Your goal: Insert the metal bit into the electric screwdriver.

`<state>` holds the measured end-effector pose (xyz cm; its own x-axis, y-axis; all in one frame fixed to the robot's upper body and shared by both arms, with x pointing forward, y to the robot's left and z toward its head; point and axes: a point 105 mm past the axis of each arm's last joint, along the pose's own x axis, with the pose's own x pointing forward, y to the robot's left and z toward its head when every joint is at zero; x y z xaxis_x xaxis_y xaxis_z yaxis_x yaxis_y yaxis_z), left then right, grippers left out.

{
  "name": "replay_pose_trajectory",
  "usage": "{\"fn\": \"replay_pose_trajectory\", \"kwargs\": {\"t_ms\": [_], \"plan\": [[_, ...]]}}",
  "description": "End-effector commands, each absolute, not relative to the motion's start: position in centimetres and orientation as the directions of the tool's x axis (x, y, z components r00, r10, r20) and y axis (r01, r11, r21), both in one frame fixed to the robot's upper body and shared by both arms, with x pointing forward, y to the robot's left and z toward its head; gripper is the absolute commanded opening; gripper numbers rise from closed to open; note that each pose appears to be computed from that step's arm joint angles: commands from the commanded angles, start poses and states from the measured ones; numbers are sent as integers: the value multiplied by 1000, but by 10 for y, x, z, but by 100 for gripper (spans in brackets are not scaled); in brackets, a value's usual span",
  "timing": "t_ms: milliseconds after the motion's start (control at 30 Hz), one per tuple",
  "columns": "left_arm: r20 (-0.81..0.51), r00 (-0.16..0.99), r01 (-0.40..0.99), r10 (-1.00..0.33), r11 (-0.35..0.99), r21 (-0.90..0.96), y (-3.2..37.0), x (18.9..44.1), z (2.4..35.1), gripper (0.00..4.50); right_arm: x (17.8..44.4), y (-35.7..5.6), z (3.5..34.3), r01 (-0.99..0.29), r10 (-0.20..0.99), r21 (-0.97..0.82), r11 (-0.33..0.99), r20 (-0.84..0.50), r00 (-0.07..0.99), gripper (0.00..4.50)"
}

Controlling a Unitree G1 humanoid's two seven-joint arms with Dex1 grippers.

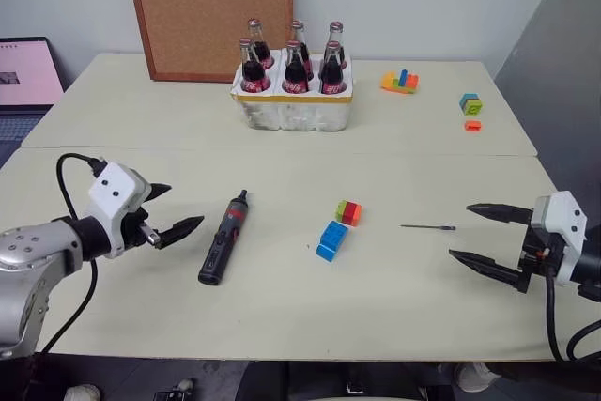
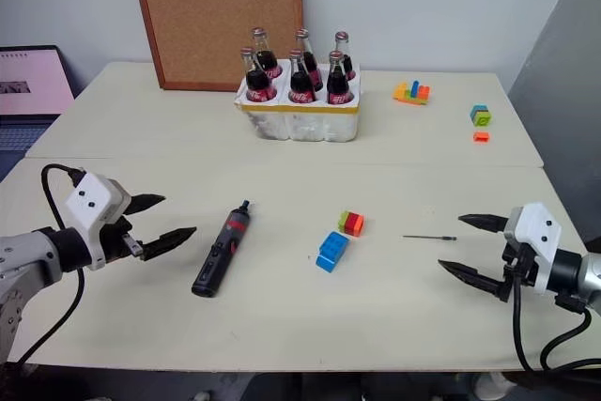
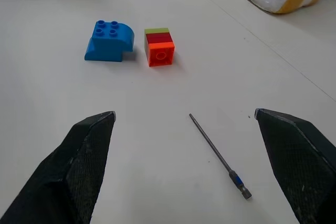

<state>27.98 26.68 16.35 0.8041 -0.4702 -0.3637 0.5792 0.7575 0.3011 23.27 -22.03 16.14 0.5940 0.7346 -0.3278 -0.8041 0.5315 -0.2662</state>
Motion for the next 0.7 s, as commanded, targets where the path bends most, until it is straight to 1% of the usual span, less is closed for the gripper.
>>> {"fn": "replay_pose_trajectory", "kwargs": {"t_ms": [33,167,233,267,367,400,500,600,667,700], "plan": [[-306,816,572,-490,761,307,265,282,177,450,232,-217,173,-795,736,-322,514,-309,602,448],[-334,808,583,-485,739,338,263,282,176,450,231,-216,173,-794,735,-323,516,-310,603,448],[-326,809,584,-490,736,343,261,283,177,450,231,-215,172,-792,733,-321,518,-310,605,448],[-312,814,577,-490,739,348,261,285,179,450,231,-215,172,-792,733,-321,519,-309,606,448],[-208,839,544,-503,778,315,259,292,193,450,233,-214,172,-788,731,-328,521,-303,611,448],[-201,833,553,-515,770,318,256,292,195,450,233,-213,172,-787,732,-330,522,-302,611,448],[-235,810,587,-538,740,328,247,291,191,450,237,-210,174,-786,735,-335,519,-296,611,448],[-213,796,604,-567,714,354,236,291,193,450,242,-205,176,-788,741,-343,512,-288,607,448],[-202,785,617,-586,710,339,230,291,191,450,245,-199,178,-799,754,-328,504,-283,593,448],[-200,749,662,-632,697,276,221,288,188,450,249,-195,178,-796,754,-341,500,-281,594,448]]}}
